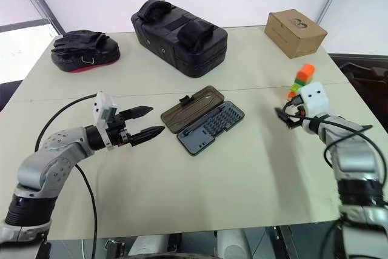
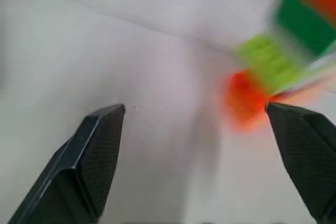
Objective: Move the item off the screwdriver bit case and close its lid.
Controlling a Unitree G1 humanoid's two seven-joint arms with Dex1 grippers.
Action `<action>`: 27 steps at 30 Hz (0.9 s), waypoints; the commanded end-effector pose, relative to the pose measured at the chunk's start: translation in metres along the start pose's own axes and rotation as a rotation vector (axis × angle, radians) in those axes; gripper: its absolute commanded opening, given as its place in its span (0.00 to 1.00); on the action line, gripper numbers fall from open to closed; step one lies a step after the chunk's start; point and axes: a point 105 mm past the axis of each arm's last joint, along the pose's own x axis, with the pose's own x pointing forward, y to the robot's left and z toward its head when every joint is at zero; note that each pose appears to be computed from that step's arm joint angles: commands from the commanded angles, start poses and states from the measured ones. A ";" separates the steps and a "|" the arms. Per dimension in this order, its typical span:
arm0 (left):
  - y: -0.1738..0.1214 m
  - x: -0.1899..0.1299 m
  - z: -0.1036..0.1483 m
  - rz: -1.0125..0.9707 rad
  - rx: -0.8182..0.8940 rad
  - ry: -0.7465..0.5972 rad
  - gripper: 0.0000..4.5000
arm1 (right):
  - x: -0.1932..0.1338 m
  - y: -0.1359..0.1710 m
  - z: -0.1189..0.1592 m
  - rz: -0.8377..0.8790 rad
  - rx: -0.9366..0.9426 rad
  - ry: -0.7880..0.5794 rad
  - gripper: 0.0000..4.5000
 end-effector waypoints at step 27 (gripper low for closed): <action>0.075 0.044 -0.002 0.025 0.188 0.111 1.00 | -0.031 0.088 0.090 0.622 0.033 -0.248 0.99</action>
